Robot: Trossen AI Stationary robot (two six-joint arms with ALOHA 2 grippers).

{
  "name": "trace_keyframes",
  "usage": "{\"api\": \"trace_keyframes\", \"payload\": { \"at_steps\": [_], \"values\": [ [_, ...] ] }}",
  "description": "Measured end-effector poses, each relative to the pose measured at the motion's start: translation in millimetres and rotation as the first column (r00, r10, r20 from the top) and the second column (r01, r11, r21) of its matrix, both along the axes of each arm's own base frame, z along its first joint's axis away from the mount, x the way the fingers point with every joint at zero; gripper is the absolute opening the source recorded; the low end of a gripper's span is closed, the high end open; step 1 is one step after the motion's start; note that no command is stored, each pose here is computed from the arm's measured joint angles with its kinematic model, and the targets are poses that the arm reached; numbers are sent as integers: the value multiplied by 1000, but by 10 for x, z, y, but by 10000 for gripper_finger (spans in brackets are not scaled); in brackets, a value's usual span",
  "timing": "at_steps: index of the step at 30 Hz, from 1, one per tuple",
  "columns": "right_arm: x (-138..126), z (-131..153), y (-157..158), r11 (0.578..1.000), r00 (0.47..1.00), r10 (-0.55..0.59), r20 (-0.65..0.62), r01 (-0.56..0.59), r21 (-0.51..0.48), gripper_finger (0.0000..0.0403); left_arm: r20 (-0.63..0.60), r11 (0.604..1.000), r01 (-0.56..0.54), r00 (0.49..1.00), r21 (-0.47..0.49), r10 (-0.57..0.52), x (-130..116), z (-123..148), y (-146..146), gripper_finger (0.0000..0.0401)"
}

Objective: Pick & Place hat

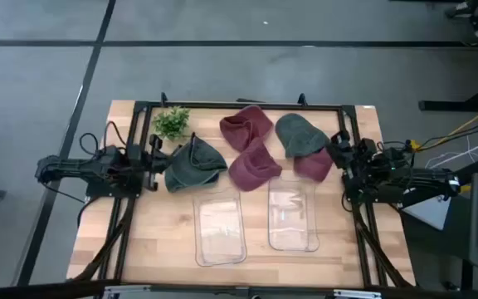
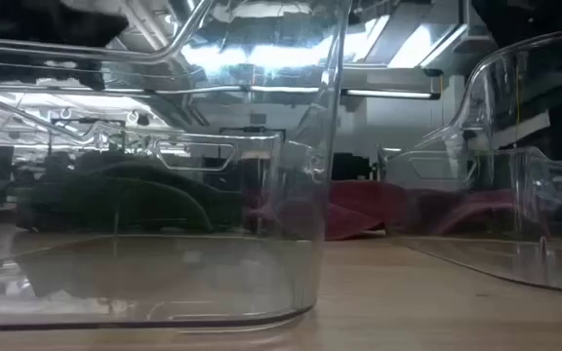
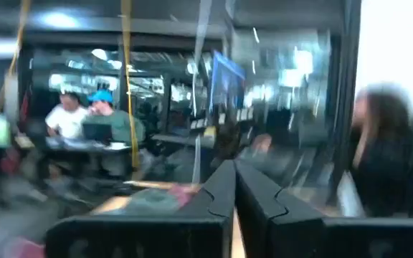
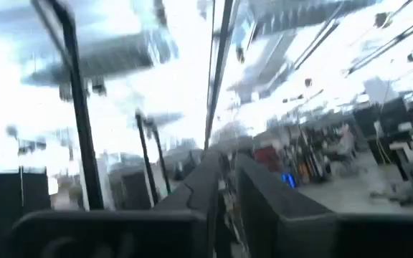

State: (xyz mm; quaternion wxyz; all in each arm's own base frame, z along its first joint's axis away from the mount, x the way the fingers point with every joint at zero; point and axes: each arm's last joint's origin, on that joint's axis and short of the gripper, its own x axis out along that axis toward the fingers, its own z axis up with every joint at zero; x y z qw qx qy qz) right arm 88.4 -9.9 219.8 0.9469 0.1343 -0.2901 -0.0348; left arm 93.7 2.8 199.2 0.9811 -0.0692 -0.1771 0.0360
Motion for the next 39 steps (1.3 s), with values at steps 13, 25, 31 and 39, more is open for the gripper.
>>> {"api": "trace_keyframes", "payload": {
  "at_steps": [13, 25, 31, 39],
  "values": [
    [-43, 57, -15, 998, 996, -47, 78, 44, 45, 51, 75, 929, -1, 997, -370, 31, -12, 16, 43, 4],
    [76, -131, 2, 990, 985, 92, -145, -75, 118, 51, 24, 902, 71, 997, -426, -67, 21, -44, 21, 4],
    [98, -4, 0, 990, 943, 88, -322, -48, 131, 51, -33, 946, 79, 995, -313, -95, 46, 70, 3, 5],
    [133, 315, -35, 985, 841, -2, -541, 96, 145, 51, -200, 953, -53, 980, -298, -8, 105, 185, 26, 32]
  ]
}}
